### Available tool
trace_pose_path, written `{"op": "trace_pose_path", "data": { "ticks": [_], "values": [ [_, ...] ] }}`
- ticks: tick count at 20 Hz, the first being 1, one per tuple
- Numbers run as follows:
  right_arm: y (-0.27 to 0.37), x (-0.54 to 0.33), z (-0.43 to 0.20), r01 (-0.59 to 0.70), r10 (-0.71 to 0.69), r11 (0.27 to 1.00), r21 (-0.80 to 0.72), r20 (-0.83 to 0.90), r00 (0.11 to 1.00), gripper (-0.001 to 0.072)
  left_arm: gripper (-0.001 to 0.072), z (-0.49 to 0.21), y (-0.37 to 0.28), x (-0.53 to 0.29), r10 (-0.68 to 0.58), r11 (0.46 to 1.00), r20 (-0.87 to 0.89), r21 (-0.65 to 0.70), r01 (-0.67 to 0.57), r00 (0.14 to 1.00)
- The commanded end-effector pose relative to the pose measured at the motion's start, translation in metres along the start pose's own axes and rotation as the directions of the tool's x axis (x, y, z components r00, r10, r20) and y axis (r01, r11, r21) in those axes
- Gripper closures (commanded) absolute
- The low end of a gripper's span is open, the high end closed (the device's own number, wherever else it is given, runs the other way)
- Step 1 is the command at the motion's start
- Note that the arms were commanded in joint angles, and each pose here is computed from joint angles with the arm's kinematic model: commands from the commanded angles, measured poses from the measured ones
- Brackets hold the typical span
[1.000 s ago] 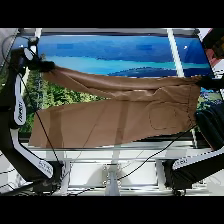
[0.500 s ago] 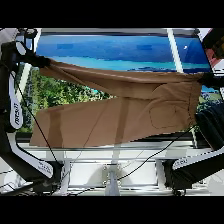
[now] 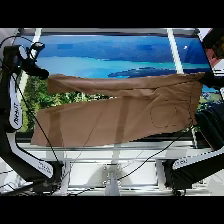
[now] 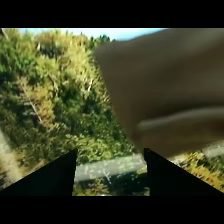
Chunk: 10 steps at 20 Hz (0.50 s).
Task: Fold the clothes and pants, and hang the long-sleeved shirts on hangers.
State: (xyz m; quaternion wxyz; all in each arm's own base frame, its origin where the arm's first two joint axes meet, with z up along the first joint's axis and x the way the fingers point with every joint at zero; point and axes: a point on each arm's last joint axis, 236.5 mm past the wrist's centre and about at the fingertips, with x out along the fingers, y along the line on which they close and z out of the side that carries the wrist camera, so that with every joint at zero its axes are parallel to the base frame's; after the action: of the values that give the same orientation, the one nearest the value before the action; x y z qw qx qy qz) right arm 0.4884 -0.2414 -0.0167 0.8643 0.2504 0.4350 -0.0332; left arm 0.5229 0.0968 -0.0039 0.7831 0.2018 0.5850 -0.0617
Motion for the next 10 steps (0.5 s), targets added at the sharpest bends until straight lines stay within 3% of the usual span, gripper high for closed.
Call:
{"op": "trace_pose_path", "data": {
  "ticks": [1, 4, 5, 6, 9, 10],
  "values": [
    [0.001, 0.0, -0.001, -0.005, 0.005, 1.0, 0.0, -0.006, 1.0, 0.0677, 0.0222, -0.009, -0.004, 0.001, -0.012, 1.0, -0.032, 0.008, 0.013, 0.999],
    [0.001, 0.0, -0.001, -0.003, 0.003, 1.0, -0.001, -0.007, 1.0, 0.0677, 0.0216, -0.007, -0.006, 0.004, -0.022, 0.992, -0.024, -0.127, 0.019, 0.999],
    [0.001, 0.0, -0.002, -0.003, 0.003, 1.0, -0.001, -0.007, 1.0, 0.0677, 0.0167, -0.004, -0.012, 0.006, -0.049, 0.982, -0.016, -0.183, 0.046, 0.999],
    [0.001, 0.0, -0.002, -0.003, 0.003, 1.0, -0.001, -0.007, 1.0, 0.0677, 0.0059, 0.0, -0.023, 0.009, -0.091, 0.965, 0.001, -0.248, 0.089, 0.996],
    [0.001, 0.0, -0.002, -0.003, 0.003, 1.0, -0.001, -0.007, 1.0, 0.0677, 0.0045, 0.01, -0.052, 0.023, -0.208, 0.804, 0.028, -0.564, 0.187, 0.978],
    [0.001, 0.0, -0.002, -0.003, 0.003, 1.0, -0.001, -0.007, 1.0, 0.0677, 0.0046, 0.009, -0.058, 0.031, -0.229, 0.774, 0.021, -0.602, 0.195, 0.973]
  ]
}}
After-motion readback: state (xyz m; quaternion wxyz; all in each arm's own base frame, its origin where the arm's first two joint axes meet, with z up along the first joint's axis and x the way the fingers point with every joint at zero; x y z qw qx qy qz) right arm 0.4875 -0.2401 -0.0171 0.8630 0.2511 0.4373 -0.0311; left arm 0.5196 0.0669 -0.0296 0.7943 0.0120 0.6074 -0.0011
